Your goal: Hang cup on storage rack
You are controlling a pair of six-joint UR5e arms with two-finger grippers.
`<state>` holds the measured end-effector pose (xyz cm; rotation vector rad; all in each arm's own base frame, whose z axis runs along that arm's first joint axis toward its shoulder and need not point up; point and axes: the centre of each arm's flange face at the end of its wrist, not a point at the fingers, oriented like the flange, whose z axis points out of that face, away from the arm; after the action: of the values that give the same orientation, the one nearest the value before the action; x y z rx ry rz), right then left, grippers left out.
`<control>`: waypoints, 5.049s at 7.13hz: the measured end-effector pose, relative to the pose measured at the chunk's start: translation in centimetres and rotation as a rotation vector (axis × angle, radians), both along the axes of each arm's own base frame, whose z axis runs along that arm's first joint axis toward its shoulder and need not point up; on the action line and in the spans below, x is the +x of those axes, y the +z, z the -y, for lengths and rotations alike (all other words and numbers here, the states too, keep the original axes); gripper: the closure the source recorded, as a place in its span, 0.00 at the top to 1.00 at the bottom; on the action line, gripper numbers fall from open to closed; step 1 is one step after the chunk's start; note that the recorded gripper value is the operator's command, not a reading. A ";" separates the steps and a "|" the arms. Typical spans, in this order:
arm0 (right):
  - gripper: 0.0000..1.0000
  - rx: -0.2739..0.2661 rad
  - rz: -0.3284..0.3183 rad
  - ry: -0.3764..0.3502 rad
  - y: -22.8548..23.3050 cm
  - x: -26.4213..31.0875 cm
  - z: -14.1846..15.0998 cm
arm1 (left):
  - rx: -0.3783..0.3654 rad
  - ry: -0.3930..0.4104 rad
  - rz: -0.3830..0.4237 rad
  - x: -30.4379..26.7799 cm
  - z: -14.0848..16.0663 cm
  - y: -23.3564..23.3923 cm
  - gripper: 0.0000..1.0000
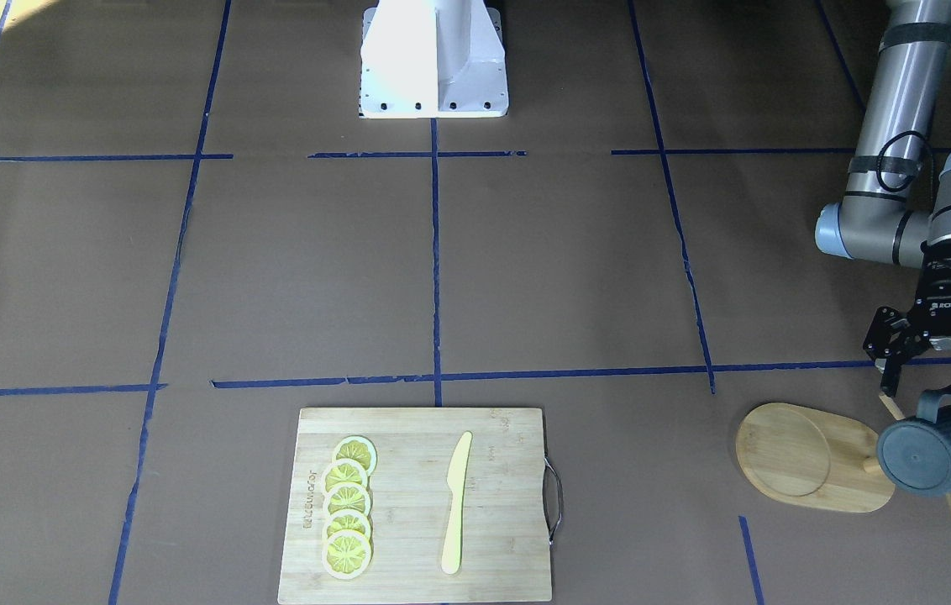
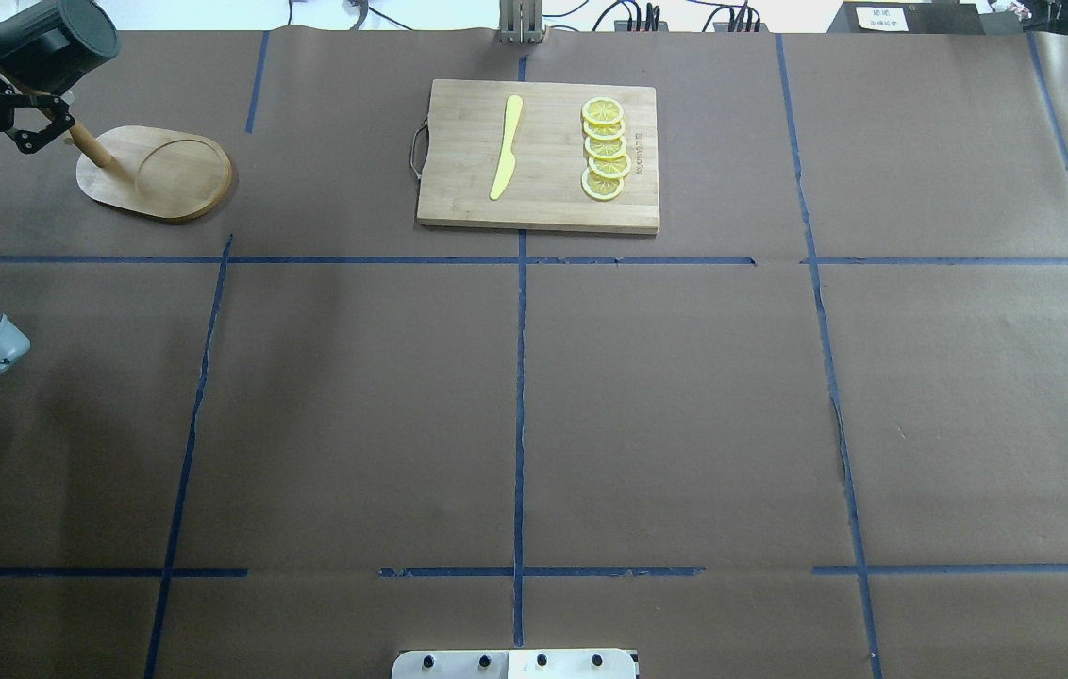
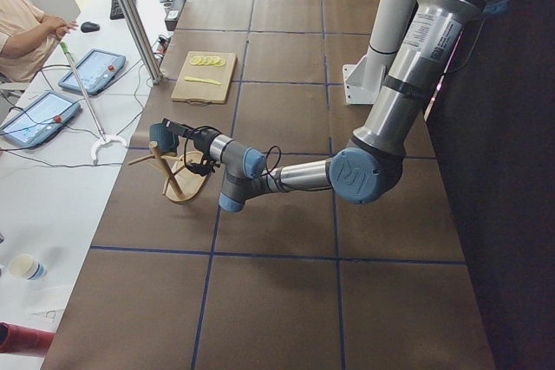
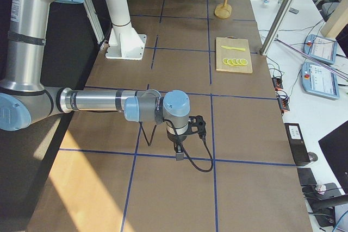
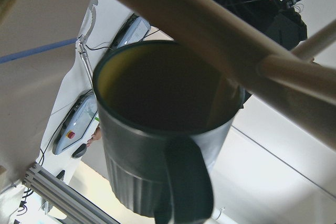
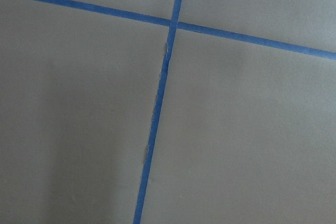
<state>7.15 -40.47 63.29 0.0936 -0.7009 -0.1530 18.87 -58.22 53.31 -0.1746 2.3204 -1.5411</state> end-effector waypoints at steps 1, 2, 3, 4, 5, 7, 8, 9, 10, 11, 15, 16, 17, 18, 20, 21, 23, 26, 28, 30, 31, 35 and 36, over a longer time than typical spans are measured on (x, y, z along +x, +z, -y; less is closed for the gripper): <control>1.00 0.000 0.000 0.001 0.0 0.0 0.0 | 0.023 0.000 -0.013 -0.6 -0.9 0.4 1.00; 1.00 -0.001 0.000 0.001 0.0 0.0 0.0 | 0.057 -0.002 -0.022 -1.5 -2.3 0.4 1.00; 1.00 -0.002 0.000 0.002 0.0 0.0 0.0 | 0.107 0.011 0.003 -2.2 -4.0 -0.1 1.00; 1.00 -0.002 0.001 0.002 0.0 0.0 0.0 | 0.182 0.047 0.075 -2.6 -5.9 -0.9 1.00; 1.00 -0.003 0.001 0.002 0.1 0.0 0.0 | 0.266 0.074 0.170 -3.1 -7.7 -1.6 1.00; 1.00 -0.004 0.002 0.002 0.1 0.0 0.0 | 0.462 0.076 0.468 -4.7 -10.3 -1.7 1.00; 1.00 -0.005 0.002 0.002 0.1 0.0 0.0 | 0.570 0.071 0.684 -5.6 -10.7 -1.2 1.00; 1.00 -0.006 0.003 0.003 0.1 0.0 0.0 | 0.683 0.081 0.911 -6.6 -10.8 -0.3 1.00; 1.00 -0.008 0.004 0.003 0.2 0.0 0.0 | 0.788 0.091 1.110 -7.7 -10.4 0.4 1.00; 1.00 -0.010 0.005 0.003 0.2 -0.1 0.0 | 0.884 0.090 1.301 -9.0 -9.9 1.5 1.00; 1.00 -0.016 0.005 0.002 0.5 -0.1 -0.1 | 1.146 0.165 2.004 -15.8 -8.2 8.6 1.00; 1.00 -0.016 0.005 0.002 0.5 -0.1 -0.1 | 1.202 0.232 2.126 -17.6 -7.5 10.0 1.00; 1.00 -0.016 0.005 0.002 0.5 -0.1 -0.1 | 1.254 0.300 2.256 -19.4 -6.6 11.1 1.00; 1.00 -0.015 0.006 0.002 0.5 -0.1 -0.1 | 1.281 0.379 2.429 -21.5 -5.6 11.4 1.00; 1.00 -0.012 0.006 0.001 0.5 -0.1 -0.1 | 1.269 0.702 2.857 -26.1 -5.2 11.9 1.00; 1.00 -0.012 0.005 0.001 0.5 -0.1 -0.1 | 1.273 0.914 2.952 -27.6 -5.5 12.5 1.00; 1.00 -0.012 0.004 0.000 0.5 -0.1 -0.1 | 1.157 1.287 2.778 -29.6 -6.4 15.2 1.00; 1.00 -0.015 0.003 0.000 0.6 -0.1 -0.1 | 0.798 1.254 2.071 -27.9 -9.9 18.1 1.00; 1.00 -0.017 0.003 0.001 0.6 -0.1 -0.1 | 0.688 1.201 1.771 -26.3 -10.9 16.5 1.00; 1.00 -0.019 0.004 0.003 0.7 -0.1 -0.1 | 0.666 1.182 1.712 -25.9 -11.9 14.1 1.00; 0.99 -0.019 0.004 0.004 0.7 -0.1 -0.1 | 0.668 1.179 1.711 -25.9 -12.5 13.7 1.00; 0.98 -0.032 0.002 0.014 0.7 -0.1 -0.2 | 0.694 1.155 1.722 -25.7 -12.8 12.3 1.00; 0.99 -0.035 0.002 0.014 0.8 0.0 -0.2 | 0.701 1.147 1.728 -25.7 -13.1 12.0 1.00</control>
<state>7.11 -40.25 64.04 0.0658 -0.7047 -0.1270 -6.85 -45.08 65.34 0.0447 0.7773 0.0449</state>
